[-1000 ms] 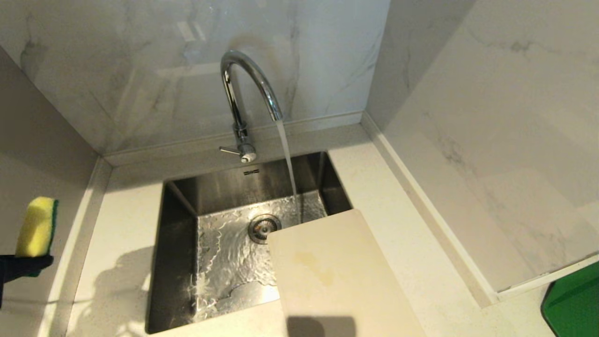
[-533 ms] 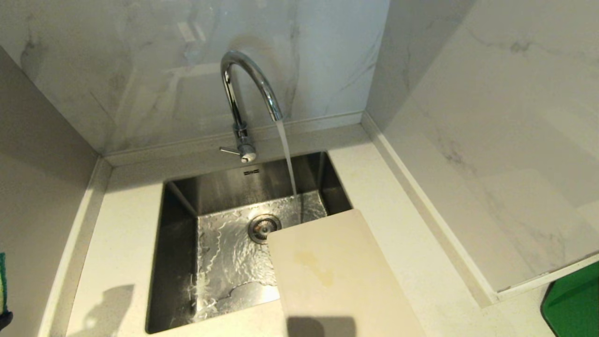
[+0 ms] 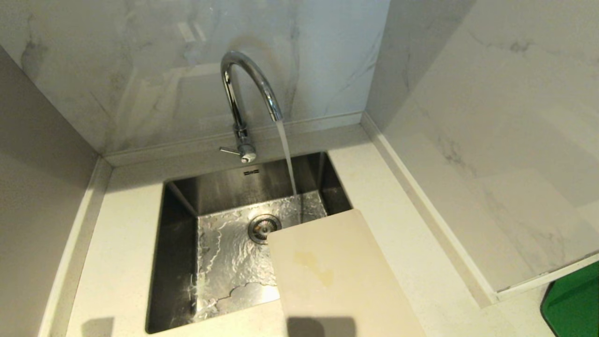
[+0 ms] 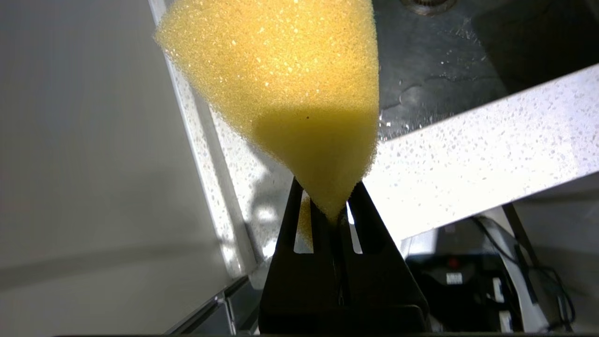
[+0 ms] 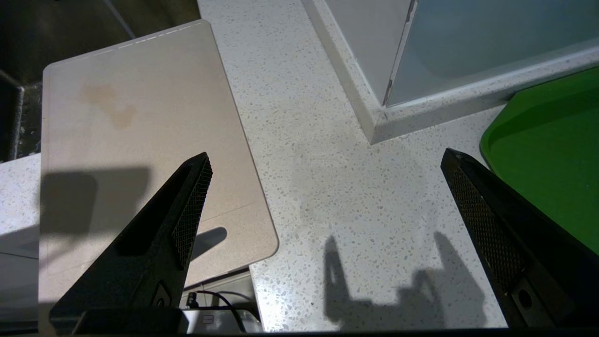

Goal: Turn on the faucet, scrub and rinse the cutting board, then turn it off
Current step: Pick up the cutting board

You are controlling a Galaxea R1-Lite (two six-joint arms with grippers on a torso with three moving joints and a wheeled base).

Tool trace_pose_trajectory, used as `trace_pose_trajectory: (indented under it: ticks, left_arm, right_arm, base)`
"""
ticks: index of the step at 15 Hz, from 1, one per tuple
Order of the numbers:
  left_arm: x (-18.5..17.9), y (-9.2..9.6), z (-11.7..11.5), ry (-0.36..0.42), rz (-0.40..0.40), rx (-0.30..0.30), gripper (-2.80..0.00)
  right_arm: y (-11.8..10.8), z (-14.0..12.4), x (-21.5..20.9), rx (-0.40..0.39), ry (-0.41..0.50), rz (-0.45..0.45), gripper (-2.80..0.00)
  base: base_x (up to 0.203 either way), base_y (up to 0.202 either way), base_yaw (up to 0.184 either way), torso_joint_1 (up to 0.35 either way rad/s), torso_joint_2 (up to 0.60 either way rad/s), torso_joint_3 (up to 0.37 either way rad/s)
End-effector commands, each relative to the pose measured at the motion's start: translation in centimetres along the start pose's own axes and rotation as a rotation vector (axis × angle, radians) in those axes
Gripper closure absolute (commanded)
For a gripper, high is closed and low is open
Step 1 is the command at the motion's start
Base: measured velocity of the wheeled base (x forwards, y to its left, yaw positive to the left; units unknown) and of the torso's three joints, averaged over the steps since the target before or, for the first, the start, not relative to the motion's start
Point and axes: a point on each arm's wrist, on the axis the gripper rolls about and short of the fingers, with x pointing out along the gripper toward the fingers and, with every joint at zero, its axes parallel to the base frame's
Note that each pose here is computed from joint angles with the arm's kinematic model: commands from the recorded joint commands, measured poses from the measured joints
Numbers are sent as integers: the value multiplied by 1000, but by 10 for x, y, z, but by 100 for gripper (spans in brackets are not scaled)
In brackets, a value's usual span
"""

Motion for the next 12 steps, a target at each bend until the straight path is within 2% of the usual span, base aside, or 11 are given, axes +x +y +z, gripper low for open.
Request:
trace_pose_trajectory:
  ticks: [1,5,8,12]
  left_arm:
    - [-4,-2,-16,-42,6,17,0]
    - [-7,-4,-30,-75,17,23,0]
    - [-11,-5,-33,-128,22,23,0]
    - [-20,-5,-38,-245,12,19,0]
  right_arm:
    - [0,0,0,1,0,0,-280]
    - [0,0,0,1,0,0,-280]
    - [0,0,0,1,0,0,-280]
    - [0,0,0,1,0,0,-280]
  base:
    - [0,0,0,0,0,0]
    - [0,0,0,0,0,0]
    - [0,0,0,0,0,0]
    - [0,0,0,0,0,0]
